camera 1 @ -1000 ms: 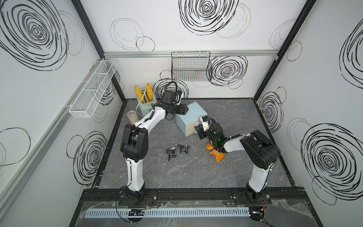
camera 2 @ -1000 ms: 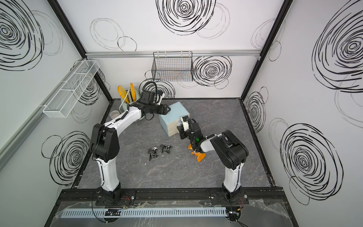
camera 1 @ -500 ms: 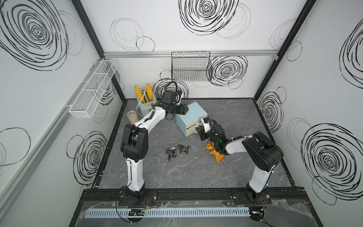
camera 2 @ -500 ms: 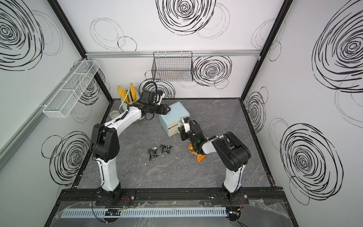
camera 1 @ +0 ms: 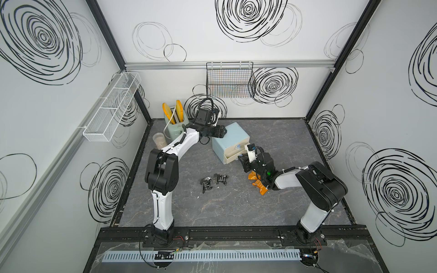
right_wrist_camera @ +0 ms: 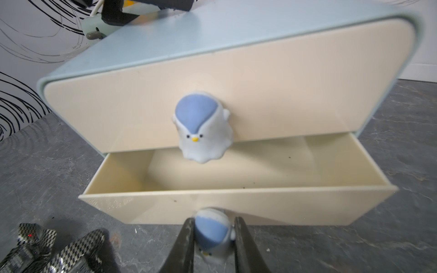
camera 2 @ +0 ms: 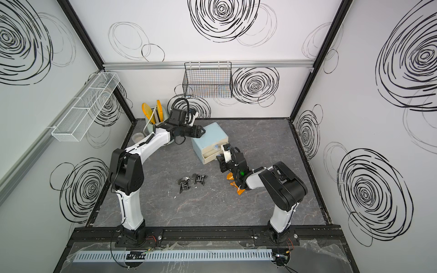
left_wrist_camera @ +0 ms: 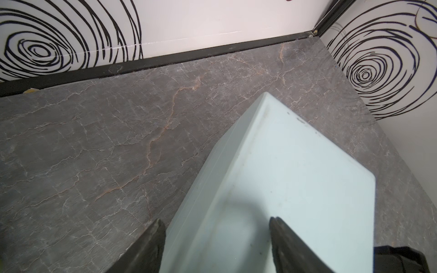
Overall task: Place the cookies into the drawer by color
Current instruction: Open the drawer in the storage box, then pick up the cookie at the center of the board.
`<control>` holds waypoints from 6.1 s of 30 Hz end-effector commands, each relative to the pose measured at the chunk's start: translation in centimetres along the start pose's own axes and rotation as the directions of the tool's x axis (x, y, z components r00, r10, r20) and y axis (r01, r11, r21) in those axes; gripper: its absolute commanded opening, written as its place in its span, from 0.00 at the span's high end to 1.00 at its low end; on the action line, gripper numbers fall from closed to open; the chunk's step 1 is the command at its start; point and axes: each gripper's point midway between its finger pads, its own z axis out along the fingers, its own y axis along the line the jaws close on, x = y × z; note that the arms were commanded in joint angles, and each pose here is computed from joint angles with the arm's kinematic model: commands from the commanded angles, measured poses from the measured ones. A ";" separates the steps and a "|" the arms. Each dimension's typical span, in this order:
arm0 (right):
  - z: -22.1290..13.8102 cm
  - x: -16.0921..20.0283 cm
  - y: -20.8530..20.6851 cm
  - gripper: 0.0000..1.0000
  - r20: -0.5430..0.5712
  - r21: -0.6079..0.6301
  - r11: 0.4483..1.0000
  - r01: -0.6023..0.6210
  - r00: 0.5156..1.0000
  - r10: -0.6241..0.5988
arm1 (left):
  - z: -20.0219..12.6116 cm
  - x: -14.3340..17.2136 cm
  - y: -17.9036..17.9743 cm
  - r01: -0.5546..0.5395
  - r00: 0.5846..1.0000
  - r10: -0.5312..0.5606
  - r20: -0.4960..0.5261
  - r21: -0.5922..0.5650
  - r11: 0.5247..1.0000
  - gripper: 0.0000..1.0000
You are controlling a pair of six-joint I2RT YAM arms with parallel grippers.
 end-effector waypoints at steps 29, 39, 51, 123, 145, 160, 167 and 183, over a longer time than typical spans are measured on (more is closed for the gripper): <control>-2.9 2.4 -0.1 0.82 -0.061 0.014 0.999 -0.046 0.997 0.047 | 0.9 1.1 -0.2 0.004 0.999 -0.004 -0.047 0.005 1.000 0.27; -3.6 2.7 0.1 0.82 -0.079 0.012 0.999 -0.043 0.996 0.043 | 1.0 1.1 -0.2 0.005 0.999 -0.004 -0.049 0.005 1.000 0.27; -3.8 3.2 0.0 0.82 -0.096 0.016 0.999 -0.038 0.995 0.039 | 1.0 1.1 -0.2 0.002 0.999 -0.002 -0.050 0.004 1.000 0.27; -14.1 -1.0 -4.9 0.19 0.020 0.172 0.974 -0.148 0.989 0.147 | -13.5 20.1 1.6 0.315 0.945 -0.319 0.072 -0.464 0.828 0.13; -14.5 -0.5 -5.0 0.18 0.018 0.165 0.973 -0.162 0.987 0.161 | -9.3 28.0 -0.2 0.320 0.918 -0.380 -0.112 -0.354 0.879 0.19; -14.7 -0.5 -5.0 0.18 0.023 0.166 0.972 -0.167 0.986 0.166 | -8.0 29.6 -0.2 0.293 0.914 -0.370 -0.167 -0.359 0.886 0.43; -14.7 -0.2 -5.0 0.18 0.017 0.167 0.972 -0.167 0.986 0.167 | -7.8 30.1 0.0 0.270 0.918 -0.355 -0.178 -0.376 0.887 0.49; -14.6 -0.6 -4.2 0.18 0.009 0.119 0.981 -0.156 0.988 0.156 | -9.4 27.3 -1.2 0.119 0.967 -0.188 -0.174 -0.348 0.930 0.81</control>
